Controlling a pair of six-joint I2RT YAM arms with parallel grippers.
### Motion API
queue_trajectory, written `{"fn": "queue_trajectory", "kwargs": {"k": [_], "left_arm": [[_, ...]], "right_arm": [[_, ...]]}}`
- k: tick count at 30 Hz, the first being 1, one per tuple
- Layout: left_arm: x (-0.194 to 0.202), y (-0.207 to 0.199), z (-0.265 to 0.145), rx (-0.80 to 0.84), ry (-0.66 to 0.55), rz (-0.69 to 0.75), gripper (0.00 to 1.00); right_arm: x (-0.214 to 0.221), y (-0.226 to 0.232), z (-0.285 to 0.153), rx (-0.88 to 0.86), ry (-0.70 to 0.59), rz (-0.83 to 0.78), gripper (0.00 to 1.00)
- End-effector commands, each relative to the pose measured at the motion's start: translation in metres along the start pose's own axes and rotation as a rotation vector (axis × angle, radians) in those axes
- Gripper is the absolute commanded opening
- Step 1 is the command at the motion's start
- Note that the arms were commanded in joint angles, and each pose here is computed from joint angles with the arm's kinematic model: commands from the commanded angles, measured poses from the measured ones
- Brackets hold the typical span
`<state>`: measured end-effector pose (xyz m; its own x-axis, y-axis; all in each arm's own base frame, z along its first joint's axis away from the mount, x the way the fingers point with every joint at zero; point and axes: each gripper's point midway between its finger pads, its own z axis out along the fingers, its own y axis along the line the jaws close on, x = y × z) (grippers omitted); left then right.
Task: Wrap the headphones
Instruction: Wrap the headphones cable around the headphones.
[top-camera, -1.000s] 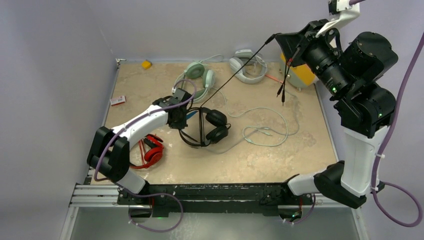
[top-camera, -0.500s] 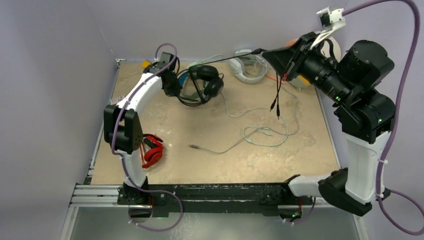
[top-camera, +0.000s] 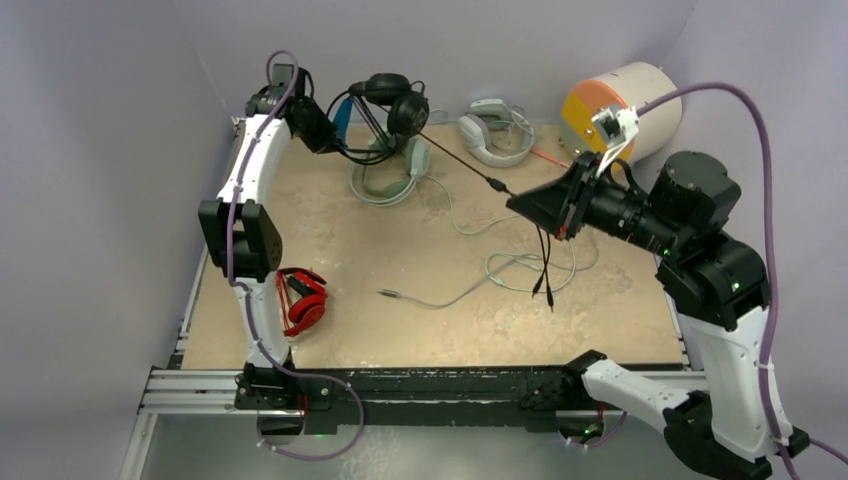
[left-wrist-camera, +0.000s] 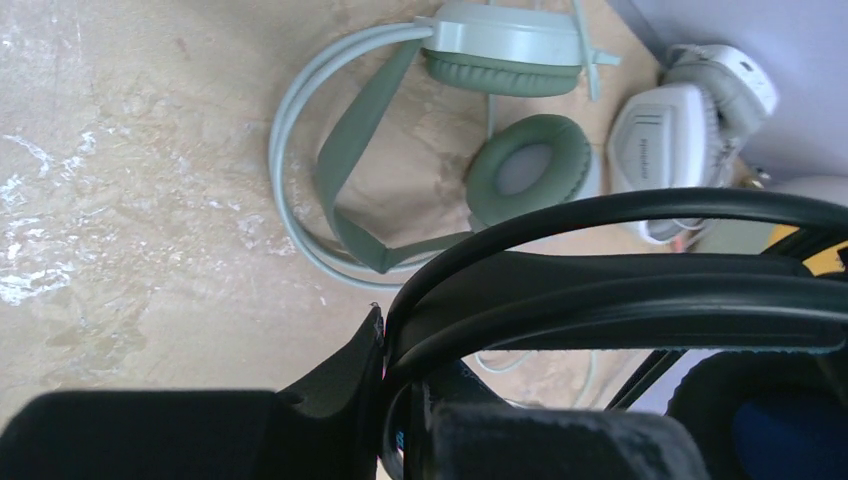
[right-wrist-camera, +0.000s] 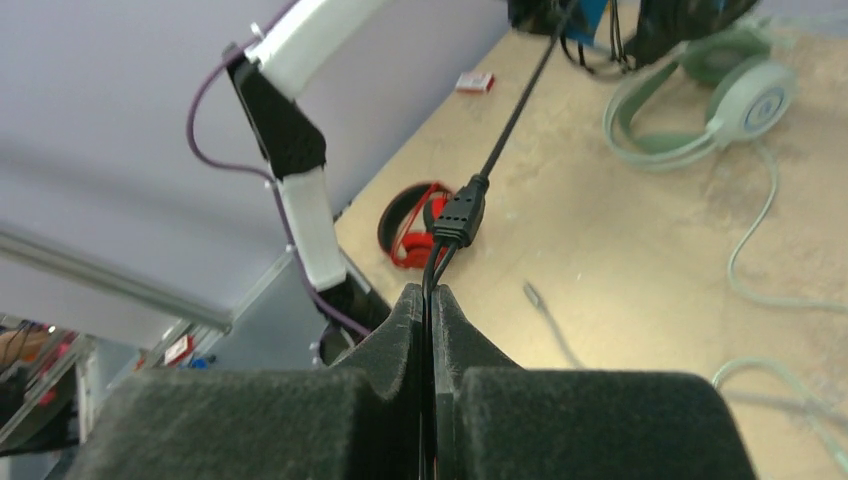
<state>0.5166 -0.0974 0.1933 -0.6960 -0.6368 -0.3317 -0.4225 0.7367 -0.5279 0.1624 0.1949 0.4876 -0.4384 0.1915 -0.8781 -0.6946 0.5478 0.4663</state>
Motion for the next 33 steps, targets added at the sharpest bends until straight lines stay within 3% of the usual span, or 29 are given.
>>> {"fn": "queue_trajectory", "kwargs": {"k": [1, 10, 18, 23, 33], "left_arm": [[-0.070, 0.039, -0.002, -0.020, -0.113, -0.309, 0.00], [-0.105, 0.042, -0.037, 0.082, -0.157, -0.365, 0.00], [-0.114, 0.031, -0.067, 0.143, -0.178, -0.361, 0.00], [-0.107, 0.022, -0.074, 0.189, -0.159, -0.350, 0.00], [-0.100, 0.011, -0.082, 0.254, -0.132, -0.337, 0.00]], "right_arm": [[0.025, 0.063, -0.060, -0.258, 0.000, -0.006, 0.00], [0.170, -0.001, -0.071, -0.087, 0.274, 0.239, 0.00], [0.269, -0.036, -0.055, -0.088, 0.425, 0.498, 0.00], [0.291, -0.050, -0.032, -0.126, 0.443, 0.582, 0.00], [0.297, -0.067, 0.006, -0.144, 0.518, 0.572, 0.00]]}}
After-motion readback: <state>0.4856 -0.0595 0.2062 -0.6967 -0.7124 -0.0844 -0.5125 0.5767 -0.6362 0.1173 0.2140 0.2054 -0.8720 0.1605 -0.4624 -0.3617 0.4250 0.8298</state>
